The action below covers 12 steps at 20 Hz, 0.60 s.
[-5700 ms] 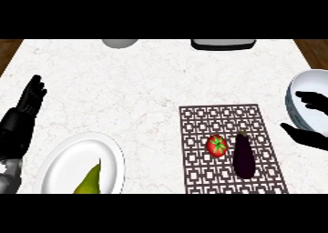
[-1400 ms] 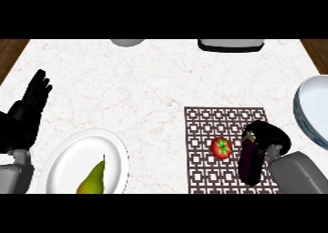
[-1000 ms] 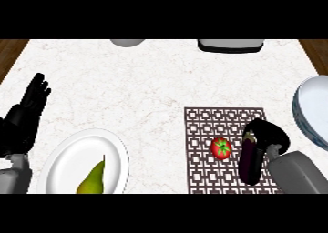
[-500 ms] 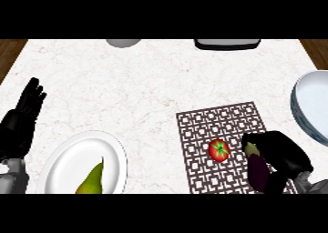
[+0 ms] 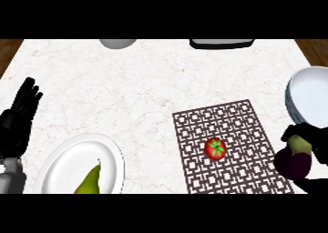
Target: Pick the eggplant from the placemat and place it in the bowl
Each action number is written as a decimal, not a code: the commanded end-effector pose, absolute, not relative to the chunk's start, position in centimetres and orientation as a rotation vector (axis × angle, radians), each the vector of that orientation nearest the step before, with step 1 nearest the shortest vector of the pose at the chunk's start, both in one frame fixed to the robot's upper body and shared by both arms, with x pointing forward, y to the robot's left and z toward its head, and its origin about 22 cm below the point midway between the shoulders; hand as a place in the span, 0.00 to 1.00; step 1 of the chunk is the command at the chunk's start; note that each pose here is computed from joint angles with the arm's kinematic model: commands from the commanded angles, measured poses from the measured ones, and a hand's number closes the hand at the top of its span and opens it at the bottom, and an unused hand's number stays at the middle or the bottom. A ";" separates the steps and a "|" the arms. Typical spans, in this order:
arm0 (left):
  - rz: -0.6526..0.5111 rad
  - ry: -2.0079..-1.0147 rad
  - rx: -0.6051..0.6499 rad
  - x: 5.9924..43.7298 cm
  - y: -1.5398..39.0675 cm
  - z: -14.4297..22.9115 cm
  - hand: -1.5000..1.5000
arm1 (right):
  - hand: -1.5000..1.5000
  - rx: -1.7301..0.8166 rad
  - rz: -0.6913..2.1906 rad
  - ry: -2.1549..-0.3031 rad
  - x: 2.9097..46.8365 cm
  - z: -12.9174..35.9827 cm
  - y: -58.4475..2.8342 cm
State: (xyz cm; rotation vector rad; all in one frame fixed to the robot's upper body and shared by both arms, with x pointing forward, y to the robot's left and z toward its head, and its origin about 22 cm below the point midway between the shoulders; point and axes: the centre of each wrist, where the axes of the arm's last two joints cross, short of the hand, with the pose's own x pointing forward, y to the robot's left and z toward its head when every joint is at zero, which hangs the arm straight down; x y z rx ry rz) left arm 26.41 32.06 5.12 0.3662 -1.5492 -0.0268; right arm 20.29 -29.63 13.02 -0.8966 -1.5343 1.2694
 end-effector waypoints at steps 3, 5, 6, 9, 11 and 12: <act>-0.040 -1.548 0.364 26.6 32.6 4.8 0.50 | 1.00 -0.955 0.996 -1.737 17.4 19.5 -31.0; -0.037 -1.550 0.367 26.6 31.6 5.6 0.50 | 1.00 -0.980 0.927 -1.710 17.1 20.2 -33.5; -0.056 -1.568 0.345 26.6 31.3 6.6 0.50 | 1.00 -1.012 0.879 -1.707 17.9 21.2 -34.5; -0.059 -1.560 0.346 28.1 31.6 5.6 0.50 | 1.00 -0.992 0.820 -1.678 17.5 22.1 -36.6; -0.067 -1.578 0.352 27.0 30.4 5.0 0.50 | 1.00 -0.987 0.800 -1.674 18.1 23.3 -38.7; -0.059 -1.561 0.335 27.7 31.2 4.8 0.50 | 1.00 -0.975 0.792 -1.656 18.3 21.8 -38.1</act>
